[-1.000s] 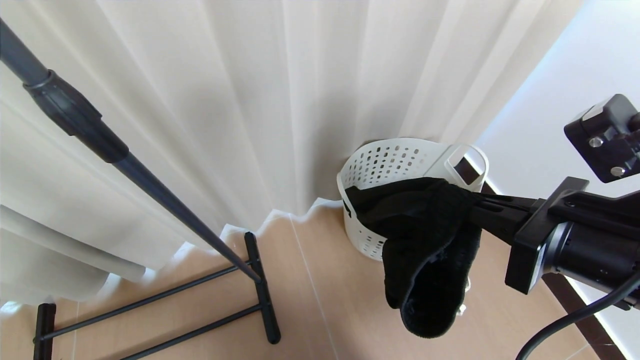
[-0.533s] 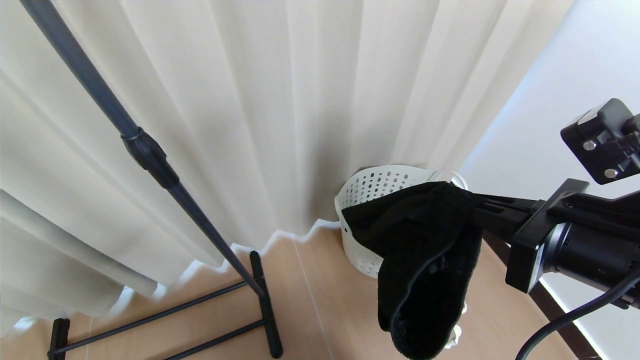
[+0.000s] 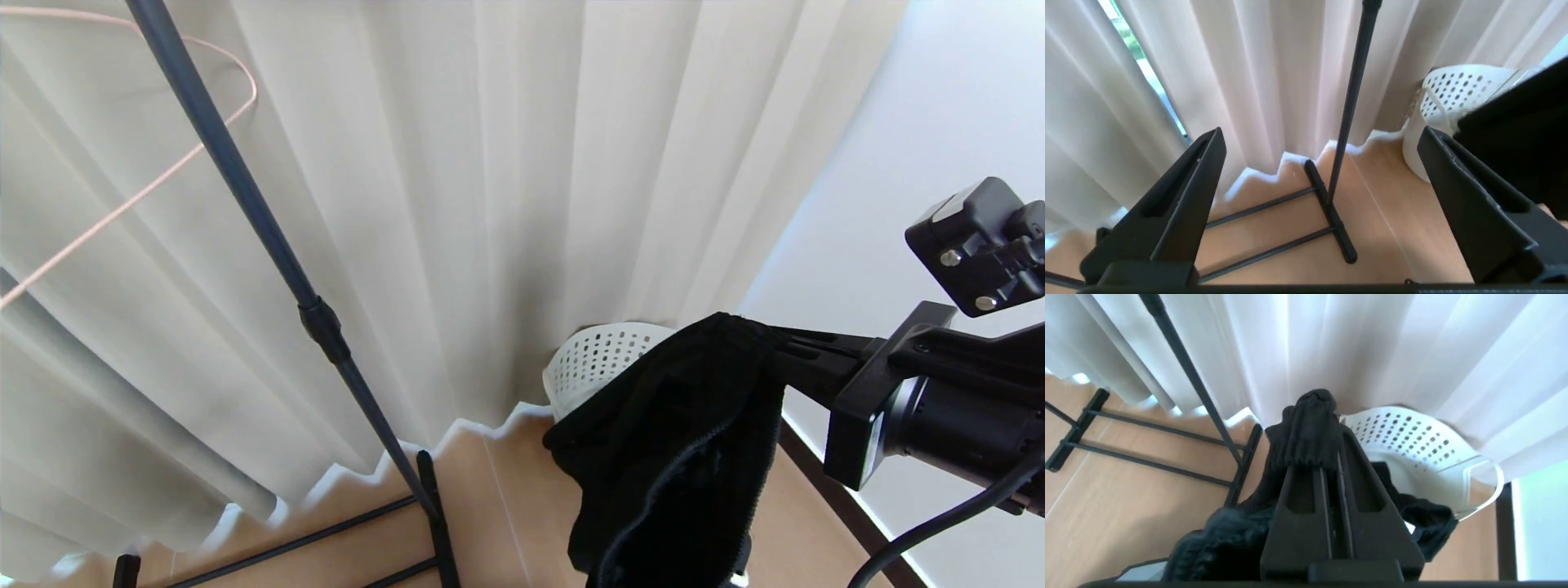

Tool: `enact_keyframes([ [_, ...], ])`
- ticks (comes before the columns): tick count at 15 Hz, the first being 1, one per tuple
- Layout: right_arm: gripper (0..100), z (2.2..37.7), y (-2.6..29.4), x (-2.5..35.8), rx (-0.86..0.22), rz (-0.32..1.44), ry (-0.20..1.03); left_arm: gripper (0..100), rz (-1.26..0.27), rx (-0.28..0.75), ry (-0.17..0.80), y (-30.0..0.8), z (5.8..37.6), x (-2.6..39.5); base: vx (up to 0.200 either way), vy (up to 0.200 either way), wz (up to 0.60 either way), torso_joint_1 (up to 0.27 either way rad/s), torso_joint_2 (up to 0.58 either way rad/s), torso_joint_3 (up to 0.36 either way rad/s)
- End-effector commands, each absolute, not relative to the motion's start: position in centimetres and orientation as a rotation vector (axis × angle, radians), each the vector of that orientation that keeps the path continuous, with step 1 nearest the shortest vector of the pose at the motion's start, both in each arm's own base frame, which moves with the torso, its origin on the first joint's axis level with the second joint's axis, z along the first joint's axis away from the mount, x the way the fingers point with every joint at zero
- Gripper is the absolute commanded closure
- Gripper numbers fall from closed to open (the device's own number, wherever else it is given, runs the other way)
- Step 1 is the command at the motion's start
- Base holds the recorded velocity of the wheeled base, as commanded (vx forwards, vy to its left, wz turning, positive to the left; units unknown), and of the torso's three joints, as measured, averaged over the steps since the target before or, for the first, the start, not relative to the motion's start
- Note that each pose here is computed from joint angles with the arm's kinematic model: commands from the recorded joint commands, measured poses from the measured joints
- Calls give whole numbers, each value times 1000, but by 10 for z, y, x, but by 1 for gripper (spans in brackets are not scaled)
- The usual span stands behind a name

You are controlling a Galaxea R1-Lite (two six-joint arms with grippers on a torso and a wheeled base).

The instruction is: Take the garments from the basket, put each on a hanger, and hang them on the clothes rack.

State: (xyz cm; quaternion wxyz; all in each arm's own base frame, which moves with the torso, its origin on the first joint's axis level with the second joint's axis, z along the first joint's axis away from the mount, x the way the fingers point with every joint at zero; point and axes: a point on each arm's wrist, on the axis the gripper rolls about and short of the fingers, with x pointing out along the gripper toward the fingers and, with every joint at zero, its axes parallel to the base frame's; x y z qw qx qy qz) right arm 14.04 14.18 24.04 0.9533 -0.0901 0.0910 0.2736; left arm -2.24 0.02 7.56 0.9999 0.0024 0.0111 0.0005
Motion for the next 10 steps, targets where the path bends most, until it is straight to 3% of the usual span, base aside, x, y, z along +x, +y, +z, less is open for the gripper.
enact_keyframes([
  [1, 100, 239, 142, 141, -186, 556, 189, 0, 1, 5, 25, 0, 75, -22, 0, 0, 0, 168, -496, -134],
  [10, 100, 238, 143, 141, -187, 559, 192, 0, 1, 6, 23, 0, 76, -22, 0, 0, 0, 197, -525, -127],
])
